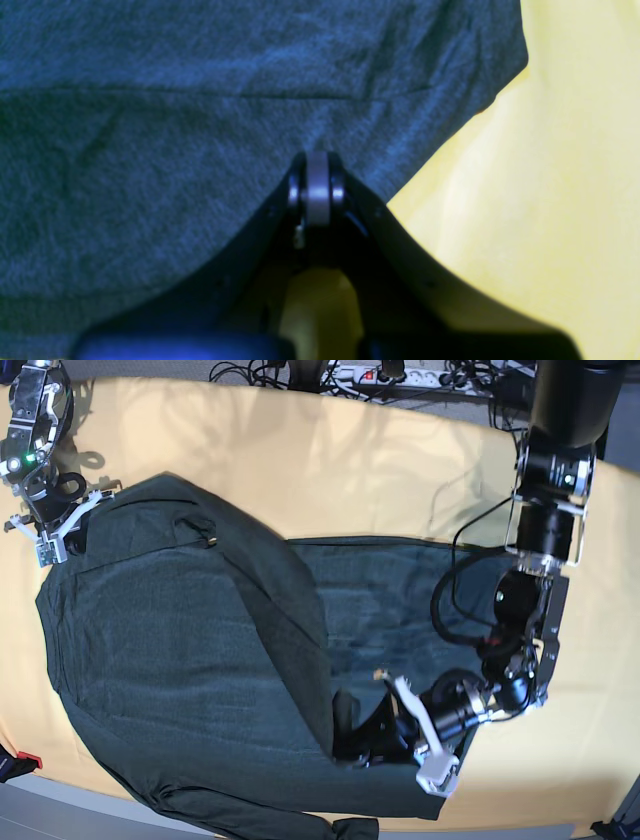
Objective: Fold the T-shirt properly
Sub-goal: 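Carry the held sleeve with the left gripper across the shirt body toward the hem, then lay the sleeve on the shirt and open the left gripper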
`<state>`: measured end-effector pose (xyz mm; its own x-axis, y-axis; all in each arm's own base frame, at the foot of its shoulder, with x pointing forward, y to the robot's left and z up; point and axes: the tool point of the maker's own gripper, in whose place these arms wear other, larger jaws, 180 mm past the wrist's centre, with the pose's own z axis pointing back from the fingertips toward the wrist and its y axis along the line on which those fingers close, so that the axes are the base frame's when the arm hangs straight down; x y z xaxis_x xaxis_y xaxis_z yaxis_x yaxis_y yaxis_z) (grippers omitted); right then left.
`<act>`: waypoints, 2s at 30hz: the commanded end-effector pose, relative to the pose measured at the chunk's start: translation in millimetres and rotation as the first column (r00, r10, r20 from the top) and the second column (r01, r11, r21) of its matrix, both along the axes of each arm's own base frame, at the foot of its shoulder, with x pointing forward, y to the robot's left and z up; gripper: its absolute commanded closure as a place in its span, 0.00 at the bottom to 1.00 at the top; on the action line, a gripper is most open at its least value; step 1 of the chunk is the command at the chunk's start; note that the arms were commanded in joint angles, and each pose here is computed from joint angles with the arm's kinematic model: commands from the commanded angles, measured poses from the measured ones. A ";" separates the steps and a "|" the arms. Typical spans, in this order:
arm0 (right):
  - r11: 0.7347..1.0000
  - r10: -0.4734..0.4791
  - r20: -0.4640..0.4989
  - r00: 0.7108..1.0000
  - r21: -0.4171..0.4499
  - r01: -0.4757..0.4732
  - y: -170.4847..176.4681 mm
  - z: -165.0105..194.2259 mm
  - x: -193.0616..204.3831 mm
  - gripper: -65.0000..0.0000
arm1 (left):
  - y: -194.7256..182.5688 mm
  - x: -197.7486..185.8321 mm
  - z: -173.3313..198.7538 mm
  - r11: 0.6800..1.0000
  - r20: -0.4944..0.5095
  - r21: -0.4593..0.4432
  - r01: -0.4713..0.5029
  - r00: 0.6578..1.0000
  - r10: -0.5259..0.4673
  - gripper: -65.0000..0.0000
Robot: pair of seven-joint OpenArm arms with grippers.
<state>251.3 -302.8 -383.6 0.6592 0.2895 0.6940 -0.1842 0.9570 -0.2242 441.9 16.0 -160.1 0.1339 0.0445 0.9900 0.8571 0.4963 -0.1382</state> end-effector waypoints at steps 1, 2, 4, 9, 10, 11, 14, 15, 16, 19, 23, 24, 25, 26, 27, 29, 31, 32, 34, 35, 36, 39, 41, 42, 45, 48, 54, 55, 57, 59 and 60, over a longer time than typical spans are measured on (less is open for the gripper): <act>1.000 0.002 0.002 1.000 -0.029 -0.002 -6.7 5.7 1.5 1.00 | -0.7 7.7 34.3 0.998 0.068 -0.057 0.007 0.998 -0.003 1.00; 1.000 0.002 0.001 1.000 -0.029 -0.002 -6.7 5.6 1.4 1.00 | -1.9 12.1 38.4 0.998 0.070 -0.062 0.005 0.998 0.000 1.00; 1.000 0.002 0.002 1.000 -0.029 -0.002 -6.7 5.7 1.5 1.00 | -3.2 20.3 45.5 0.997 0.072 -0.072 -0.001 0.997 0.006 1.00; 1.000 0.002 0.002 1.000 -0.029 -0.002 -6.7 5.7 1.5 1.00 | 1.2 37.9 57.8 0.996 0.074 -0.091 -0.026 0.997 0.032 1.00; 1.000 0.002 0.002 1.000 -0.029 -0.002 -6.6 5.7 1.6 1.00 | 3.4 41.1 58.9 0.995 0.075 -0.094 -0.034 0.996 0.041 1.00; 1.000 0.002 0.002 1.000 -0.029 -0.002 -6.6 5.7 1.6 1.00 | 5.3 44.1 58.5 0.995 0.077 -0.091 -0.044 0.996 0.051 1.00; 1.000 0.002 0.002 1.000 -0.029 -0.002 -6.6 5.7 1.6 1.00 | 11.6 52.8 53.1 0.994 0.089 -0.070 -0.080 0.992 0.086 1.00; 1.000 0.002 0.002 1.000 -0.029 -0.002 -6.6 5.7 1.6 1.00 | 13.8 55.5 51.2 0.994 0.091 -0.067 -0.091 0.991 0.097 1.00; 1.000 0.002 0.002 1.000 -0.029 -0.002 -6.6 5.7 1.6 1.00 | 15.9 57.8 48.2 0.993 0.087 -0.065 -0.101 0.991 0.107 1.00; 1.000 0.002 0.002 1.000 -0.029 -0.002 -6.6 5.7 1.6 1.00 | 22.2 64.9 40.7 0.989 0.079 -0.067 -0.135 0.987 0.140 1.00; 1.000 0.002 0.002 1.000 -0.029 -0.002 -6.6 5.7 1.6 1.00 | 34.8 78.1 32.0 0.974 0.080 -0.072 -0.213 0.972 0.219 1.00; 1.000 0.002 0.002 1.000 -0.029 -0.002 -6.6 5.7 1.6 1.00 | 37.8 81.1 29.8 0.970 0.081 -0.067 -0.233 0.968 0.238 1.00; 1.000 0.002 0.002 1.000 -0.029 -0.002 -6.6 5.7 1.6 1.00 | 40.1 83.2 28.5 0.967 0.078 -0.064 -0.248 0.965 0.252 1.00; 1.000 0.002 0.002 1.000 -0.029 -0.002 -6.6 5.7 1.6 1.00 | 41.7 84.9 27.2 0.964 0.076 -0.056 -0.261 0.961 0.265 1.00; 1.000 0.002 0.002 1.000 -0.029 -0.002 -6.7 5.7 1.5 1.00 | 42.5 85.9 25.8 0.962 0.080 -0.044 -0.268 0.959 0.271 1.00; 1.000 0.002 0.002 1.000 -0.029 -0.002 -6.7 5.7 1.5 1.00 | 44.2 87.6 24.3 0.959 0.081 -0.033 -0.281 0.956 0.283 1.00; 1.000 0.002 0.001 1.000 -0.029 -0.002 -6.7 5.6 1.4 1.00 | 49.0 92.0 22.0 0.949 0.078 -0.022 -0.316 0.945 0.317 1.00; 1.000 0.002 0.001 1.000 -0.029 -0.002 -6.7 5.5 1.3 1.00 | 52.7 95.3 21.8 0.940 0.077 -0.021 -0.342 0.936 0.342 1.00; 1.000 0.002 0.001 1.000 -0.029 -0.002 -6.7 5.5 1.3 1.00 | 61.6 102.3 20.6 0.916 0.084 -0.009 -0.401 0.913 0.400 1.00; 1.000 0.002 0.001 1.000 -0.029 -0.002 -6.7 5.5 1.3 1.00 | 66.3 105.7 19.6 0.903 0.085 -0.002 -0.430 0.900 0.429 1.00; 1.000 0.002 0.001 1.000 -0.029 -0.002 -6.7 5.5 1.3 1.00 | 71.4 109.1 18.9 0.888 0.085 0.002 -0.460 0.885 0.459 1.00; 1.000 0.002 0.001 1.000 -0.029 -0.002 -6.7 5.5 1.3 1.00 | 85.7 117.4 16.5 0.842 0.074 0.011 -0.540 0.840 0.538 1.00; 1.000 0.002 0.001 1.000 -0.029 -0.002 -6.7 5.5 1.3 1.00 | 93.3 121.1 14.4 0.815 0.080 0.028 -0.579 0.814 0.575 1.00; 1.000 0.002 0.001 1.000 -0.029 -0.002 -6.7 5.6 1.5 1.00 | 96.5 122.6 13.8 0.804 0.080 0.032 -0.594 0.803 0.591 1.00; 1.000 0.002 0.001 1.000 -0.029 -0.002 -6.7 5.6 1.5 1.00 | 103.3 125.3 12.6 0.778 0.078 0.038 -0.627 0.778 0.623 1.00; 1.000 0.002 0.001 1.000 -0.029 -0.002 -6.7 5.6 1.5 1.00 | 104.7 125.7 11.1 0.773 0.089 0.052 -0.632 0.774 0.627 1.00; 1.000 0.002 0.002 1.000 -0.029 -0.002 -6.7 5.7 1.5 1.00 | 109.1 125.4 -2.6 0.754 0.138 0.130 -0.644 0.764 0.630 1.00; 1.000 0.002 0.002 1.000 -0.029 -0.002 -6.8 5.7 1.5 1.00 | 109.7 124.9 -6.7 0.753 0.131 0.135 -0.644 0.765 0.631 1.00; 1.000 0.002 0.002 1.000 -0.029 -0.002 -6.7 5.7 1.5 1.00 | 108.6 122.0 -16.8 0.759 0.118 0.146 -0.634 0.773 0.623 1.00; 1.000 0.002 0.002 1.000 -0.029 -0.002 -6.8 5.7 1.5 1.00 | 102.9 117.3 -26.9 0.785 0.107 0.152 -0.600 0.800 0.591 1.00; 1.000 0.002 0.002 1.000 -0.029 -0.002 -6.8 5.7 1.5 1.00 | 99.8 115.4 -29.8 0.800 0.097 0.150 -0.582 0.813 0.574 0.98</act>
<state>251.2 -302.7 -383.7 0.6595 0.2892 0.6938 -0.1841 0.9571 -0.2239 547.2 114.0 -226.0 0.1757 -0.0957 0.9798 0.4166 0.9090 0.0141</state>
